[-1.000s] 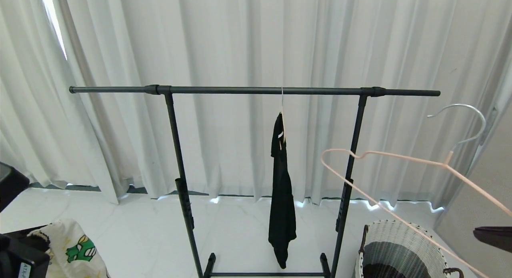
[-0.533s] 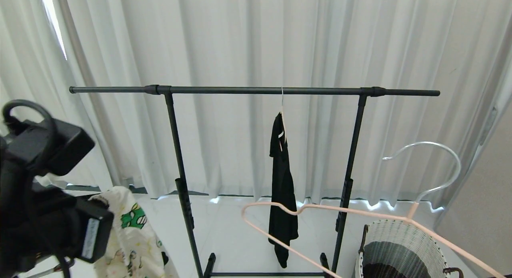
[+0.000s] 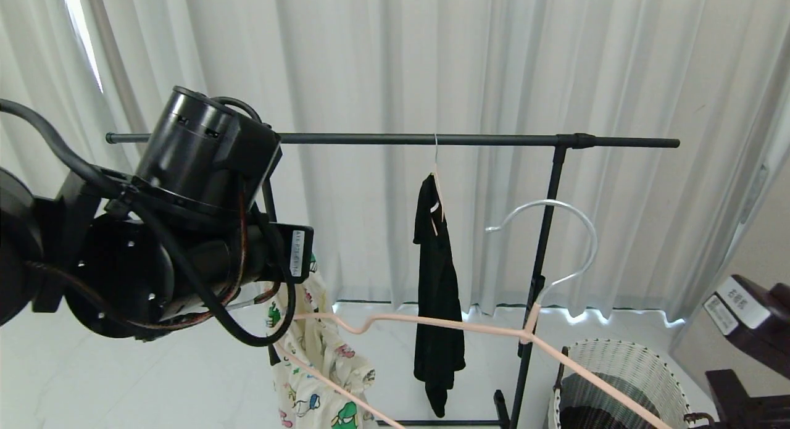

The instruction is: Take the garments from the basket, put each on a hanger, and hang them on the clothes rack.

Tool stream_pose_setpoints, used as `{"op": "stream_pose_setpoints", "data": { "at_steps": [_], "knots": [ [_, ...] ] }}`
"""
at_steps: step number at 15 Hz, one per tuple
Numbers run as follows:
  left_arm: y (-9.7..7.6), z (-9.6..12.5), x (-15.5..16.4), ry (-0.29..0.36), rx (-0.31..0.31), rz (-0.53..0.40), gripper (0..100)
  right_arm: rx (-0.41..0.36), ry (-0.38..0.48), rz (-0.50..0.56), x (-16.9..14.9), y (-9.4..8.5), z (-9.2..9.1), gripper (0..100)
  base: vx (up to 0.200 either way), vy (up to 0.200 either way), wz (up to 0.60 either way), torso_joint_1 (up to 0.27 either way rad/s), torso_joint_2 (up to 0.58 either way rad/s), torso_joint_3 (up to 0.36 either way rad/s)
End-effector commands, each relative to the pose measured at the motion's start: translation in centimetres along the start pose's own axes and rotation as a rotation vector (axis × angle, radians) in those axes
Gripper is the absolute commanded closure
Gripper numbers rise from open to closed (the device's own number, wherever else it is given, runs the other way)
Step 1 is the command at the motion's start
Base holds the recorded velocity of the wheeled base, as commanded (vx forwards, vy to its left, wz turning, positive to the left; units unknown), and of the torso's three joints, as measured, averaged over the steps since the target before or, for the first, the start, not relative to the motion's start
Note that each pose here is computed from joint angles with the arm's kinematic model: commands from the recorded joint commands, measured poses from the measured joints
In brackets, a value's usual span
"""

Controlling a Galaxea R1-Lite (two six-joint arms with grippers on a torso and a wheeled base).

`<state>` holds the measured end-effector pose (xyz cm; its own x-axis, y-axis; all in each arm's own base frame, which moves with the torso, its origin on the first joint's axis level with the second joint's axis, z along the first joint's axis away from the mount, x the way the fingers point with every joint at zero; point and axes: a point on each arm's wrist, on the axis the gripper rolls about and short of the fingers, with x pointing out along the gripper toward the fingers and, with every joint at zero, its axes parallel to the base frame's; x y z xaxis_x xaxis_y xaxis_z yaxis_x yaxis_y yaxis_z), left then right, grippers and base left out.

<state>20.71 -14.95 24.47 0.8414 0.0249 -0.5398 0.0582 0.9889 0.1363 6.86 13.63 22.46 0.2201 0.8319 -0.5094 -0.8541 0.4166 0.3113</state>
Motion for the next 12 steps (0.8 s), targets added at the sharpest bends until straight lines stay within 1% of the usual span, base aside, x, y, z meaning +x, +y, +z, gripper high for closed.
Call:
{"op": "stream_pose_setpoints", "data": {
  "at_steps": [1, 3, 4, 6, 9, 12],
  "knots": [
    [-0.6, -0.1, 0.9, 0.019, 0.012, 0.005, 100, 0.009, 0.03, -0.024, 1.4, -0.3, 0.1, 100, 0.0, 0.0, 0.0, 0.0, 0.0, 0.0],
    [-0.5, -0.1, 0.9, 0.019, 0.012, 0.014, 100, 0.018, 0.015, -0.076, 1.9, -0.6, 0.4, 100, 0.0, 0.0, 0.0, 0.0, 0.0, 0.0],
    [-0.1, -0.1, 1.4, 0.016, 0.005, 0.069, 100, 0.023, -0.005, -0.088, 2.0, -0.6, 0.6, 100, 0.0, 0.0, 0.0, 0.0, 0.0, 0.0],
    [0.3, -0.1, 2.4, 0.021, 0.003, 0.154, 100, 0.031, -0.014, -0.086, 1.9, -0.6, 0.6, 100, 0.0, 0.0, 0.0, 0.0, 0.0, 0.0],
    [0.2, -0.1, 2.3, 0.02, 0.005, 0.156, 100, 0.027, -0.036, -0.08, 2.1, -0.6, 0.9, 100, 0.0, 0.0, 0.0, 0.0, 0.0, 0.0],
    [-0.1, -0.1, 2.0, 0.012, 0.007, 0.143, 100, 0.023, -0.046, -0.078, 3.0, -0.7, 1.3, 100, 0.0, 0.0, 0.0, 0.0, 0.0, 0.0]
  ]
}}
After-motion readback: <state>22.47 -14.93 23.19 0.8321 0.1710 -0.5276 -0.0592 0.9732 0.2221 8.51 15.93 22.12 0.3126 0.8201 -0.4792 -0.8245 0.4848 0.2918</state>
